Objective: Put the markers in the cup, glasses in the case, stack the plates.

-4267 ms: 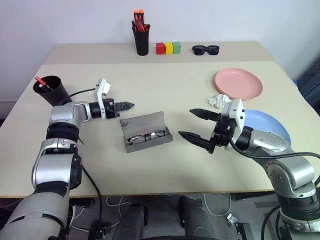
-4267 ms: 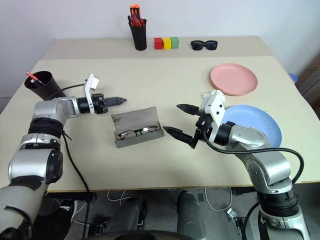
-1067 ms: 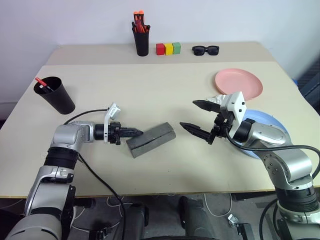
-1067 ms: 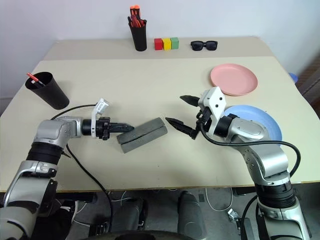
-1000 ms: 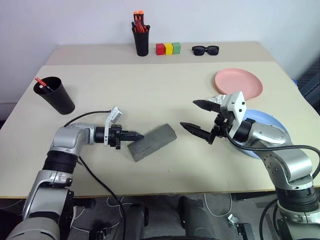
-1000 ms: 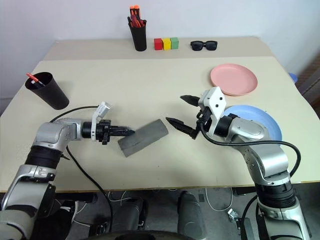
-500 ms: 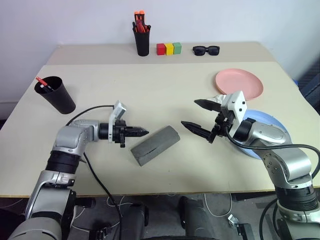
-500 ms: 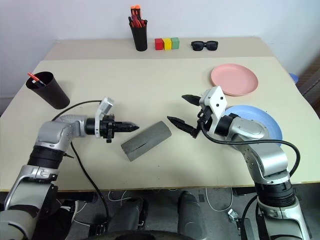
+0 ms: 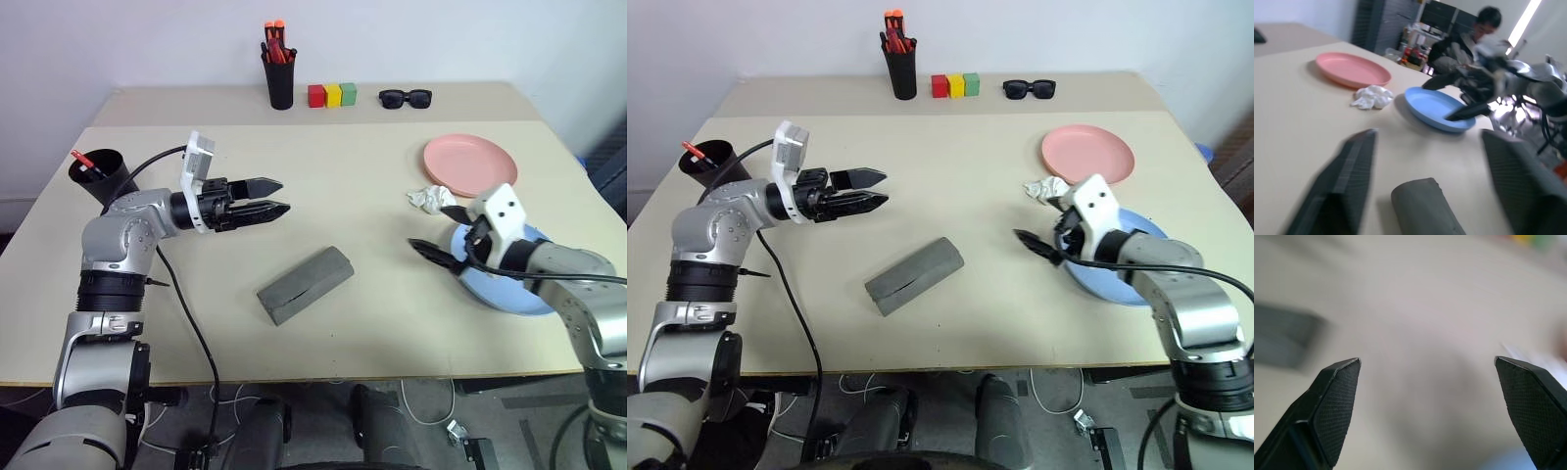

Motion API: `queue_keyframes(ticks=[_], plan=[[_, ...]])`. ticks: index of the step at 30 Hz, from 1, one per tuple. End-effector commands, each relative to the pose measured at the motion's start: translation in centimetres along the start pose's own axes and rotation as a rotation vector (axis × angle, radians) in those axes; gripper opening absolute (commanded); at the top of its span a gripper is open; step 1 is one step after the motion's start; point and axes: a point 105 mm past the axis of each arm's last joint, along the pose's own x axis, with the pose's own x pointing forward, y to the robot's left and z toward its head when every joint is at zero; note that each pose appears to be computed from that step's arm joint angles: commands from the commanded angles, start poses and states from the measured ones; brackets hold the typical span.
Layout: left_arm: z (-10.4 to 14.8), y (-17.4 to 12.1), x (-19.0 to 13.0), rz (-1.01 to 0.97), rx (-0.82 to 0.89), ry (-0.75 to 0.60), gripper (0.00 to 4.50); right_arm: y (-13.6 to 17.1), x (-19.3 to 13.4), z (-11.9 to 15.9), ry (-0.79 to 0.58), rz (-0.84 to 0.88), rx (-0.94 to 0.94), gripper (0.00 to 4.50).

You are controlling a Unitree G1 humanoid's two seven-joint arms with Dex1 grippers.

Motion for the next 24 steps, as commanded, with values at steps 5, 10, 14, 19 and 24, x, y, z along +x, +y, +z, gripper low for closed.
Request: queue_keyframes(ticks=[5,10,14,19,24], plan=[[0.5,0.0,0.5,-0.057,0.187,0.041,4.42,-0.7,-3.0,-4.0,0.200,-0.137,0.002,4.50],[0.3,-0.2,1.0,-0.105,0.202,0.048,4.48,-0.1,-2.5,-7.2,0.263,-0.165,0.052,4.24],[-0.3,0.0,0.5,-0.093,0.196,0.064,4.50,-1.1,-2.4,-7.6,0.285,-0.216,0.029,2.65],[-0.4,-0.2,0.3,-0.082,0.197,0.067,4.50,-2.1,-2.4,-7.3,0.287,-0.232,-0.008,0.16],[-0.1,1.0,-0.6,0.006,0.195,0.034,4.50,-4.3,-3.0,-5.0,0.258,-0.245,-0.064,0.07]])
